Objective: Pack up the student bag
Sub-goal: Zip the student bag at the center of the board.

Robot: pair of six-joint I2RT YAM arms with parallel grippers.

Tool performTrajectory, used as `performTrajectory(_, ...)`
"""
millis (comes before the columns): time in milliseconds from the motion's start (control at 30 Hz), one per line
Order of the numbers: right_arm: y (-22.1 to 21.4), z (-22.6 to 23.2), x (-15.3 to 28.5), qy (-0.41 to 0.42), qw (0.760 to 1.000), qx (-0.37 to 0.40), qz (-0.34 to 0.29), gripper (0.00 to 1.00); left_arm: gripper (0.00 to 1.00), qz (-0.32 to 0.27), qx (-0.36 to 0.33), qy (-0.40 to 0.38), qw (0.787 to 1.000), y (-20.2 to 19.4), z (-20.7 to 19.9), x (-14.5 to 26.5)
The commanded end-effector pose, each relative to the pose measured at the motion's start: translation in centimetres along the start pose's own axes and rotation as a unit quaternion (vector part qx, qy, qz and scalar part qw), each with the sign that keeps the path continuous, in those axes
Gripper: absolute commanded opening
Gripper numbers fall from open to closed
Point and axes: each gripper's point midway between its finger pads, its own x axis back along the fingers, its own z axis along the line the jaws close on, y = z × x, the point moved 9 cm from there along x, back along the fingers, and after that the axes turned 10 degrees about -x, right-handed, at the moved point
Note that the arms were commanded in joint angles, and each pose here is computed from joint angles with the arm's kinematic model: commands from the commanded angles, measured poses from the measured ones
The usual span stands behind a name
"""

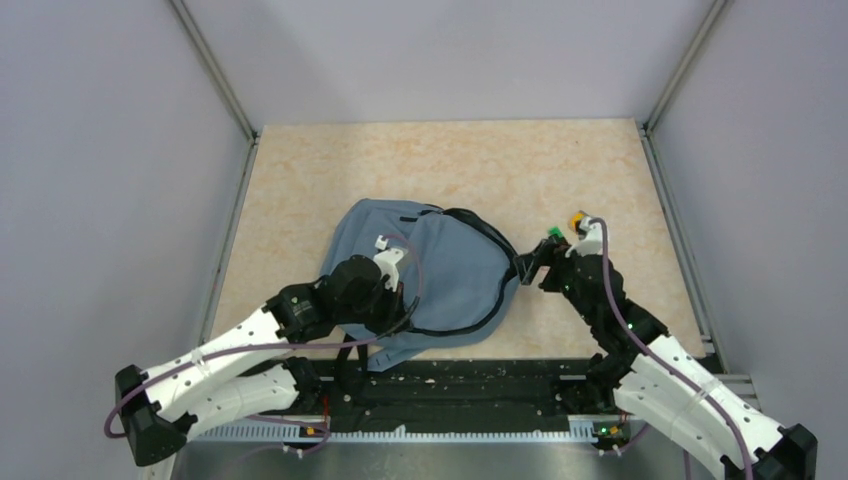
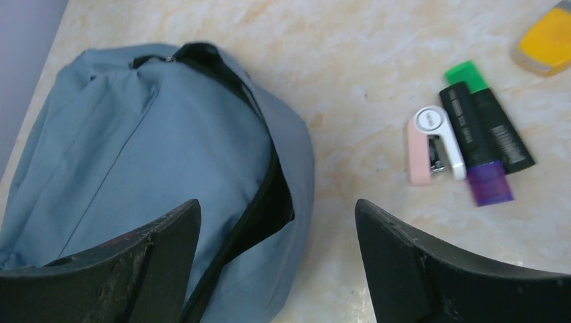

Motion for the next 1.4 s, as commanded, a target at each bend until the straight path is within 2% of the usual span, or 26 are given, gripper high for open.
performTrajectory(0, -3.3, 0.3, 0.4, 0.058, 0.991, -0.035, 0.112, 0.83, 0.0, -0.053, -0.041, -0.061, 0.996, 3.0, -1.7, 0.4)
performTrajectory(100, -4.9, 0.6, 0.4, 0.106, 0.981, -0.076, 0.145, 0.84, 0.0, -0.044, -0.042, -0.071, 0.996, 3.1, -1.9, -0.4)
performTrajectory(300, -6.0, 1.0, -0.2, 0.146, 0.971, -0.111, 0.152, 0.83, 0.0, -0.034, -0.042, -0.082, 0.995, 3.6, -2.2, -1.0)
performTrajectory(467, -5.7, 1.7, -0.6, 0.162, 0.968, -0.094, 0.166, 0.73, 0.0, -0.056, -0.048, -0.082, 0.994, 4.6, -2.6, -0.7)
performTrajectory(667, -6.4, 1.7, -1.2, 0.161, 0.966, -0.091, 0.182, 0.27, 0.0, -0.1, -0.062, -0.116, 0.986, 6.3, -3.4, -1.4)
performTrajectory(700, -6.6, 1.6, -1.3, 0.16, 0.966, -0.092, 0.184, 0.17, 0.0, -0.102, -0.066, -0.123, 0.985, 6.6, -3.6, -1.6)
performTrajectory(800, -7.0, 1.4, -1.6, 0.156, 0.965, -0.1, 0.186, 0.01, 0.0, -0.105, -0.079, -0.14, 0.981, 7.5, -4.4, -2.3)
performTrajectory(967, -7.6, 1.3, -1.7, 0.151, 0.966, -0.115, 0.177, 0.0, 0.0, -0.137, -0.093, -0.178, 0.97, 9.2, -5.9, -3.6)
performTrajectory(1367, -7.8, 1.9, -1.7, 0.132, 0.975, -0.101, 0.147, 0.0, 0.0, -0.201, -0.093, -0.204, 0.954, 12.9, -9.8, -8.7)
